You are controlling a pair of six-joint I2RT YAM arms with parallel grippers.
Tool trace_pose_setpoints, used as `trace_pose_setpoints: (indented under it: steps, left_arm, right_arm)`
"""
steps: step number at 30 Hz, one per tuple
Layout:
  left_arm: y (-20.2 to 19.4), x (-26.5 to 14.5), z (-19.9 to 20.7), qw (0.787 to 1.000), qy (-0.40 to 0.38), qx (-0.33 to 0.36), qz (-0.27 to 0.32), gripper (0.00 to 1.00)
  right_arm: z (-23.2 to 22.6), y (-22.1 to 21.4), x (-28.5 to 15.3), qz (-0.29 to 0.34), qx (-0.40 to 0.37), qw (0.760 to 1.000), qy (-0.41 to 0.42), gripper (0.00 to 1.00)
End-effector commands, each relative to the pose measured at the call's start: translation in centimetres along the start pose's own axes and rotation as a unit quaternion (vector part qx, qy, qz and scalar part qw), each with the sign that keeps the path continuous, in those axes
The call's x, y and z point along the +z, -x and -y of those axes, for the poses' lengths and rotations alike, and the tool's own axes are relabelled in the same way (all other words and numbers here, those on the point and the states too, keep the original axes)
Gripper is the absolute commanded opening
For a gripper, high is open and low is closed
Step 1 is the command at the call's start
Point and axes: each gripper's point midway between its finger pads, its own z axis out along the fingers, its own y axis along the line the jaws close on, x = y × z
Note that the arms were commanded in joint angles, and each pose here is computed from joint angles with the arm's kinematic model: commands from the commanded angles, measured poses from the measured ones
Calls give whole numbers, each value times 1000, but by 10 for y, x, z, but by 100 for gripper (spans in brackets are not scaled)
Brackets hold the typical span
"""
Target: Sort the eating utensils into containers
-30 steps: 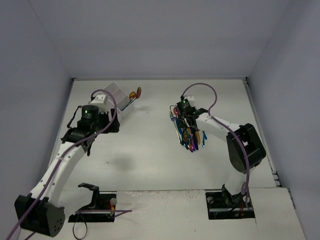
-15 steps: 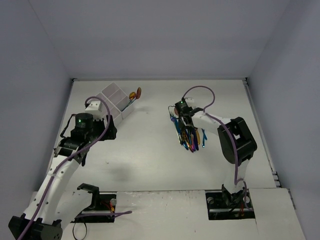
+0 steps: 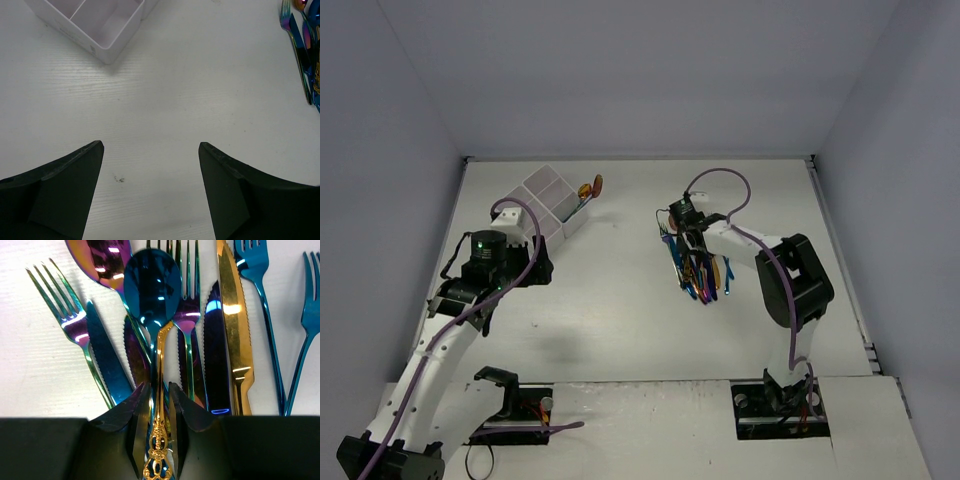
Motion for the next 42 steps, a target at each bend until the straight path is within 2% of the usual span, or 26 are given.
trace_pose_setpoints:
  steps: [1,6,18,42]
  left_arm:
    - [15,-3,5,1000,-9,1,25,74]
    - [13,-3,6,1000,-11,1,22,74]
    - [10,-3,5,1000,-10,3,16,74]
    - [7,2,6,1000,-11,0,10,74]
  right_arm:
    - [-12,40,-17,53,5,999,10,16]
    - [-17,44,-9,51,-7,999,12,10]
    - [-6,40,13,42,3,999,-22,11]
    - [4,45,-5,54,-26,998,-18,11]
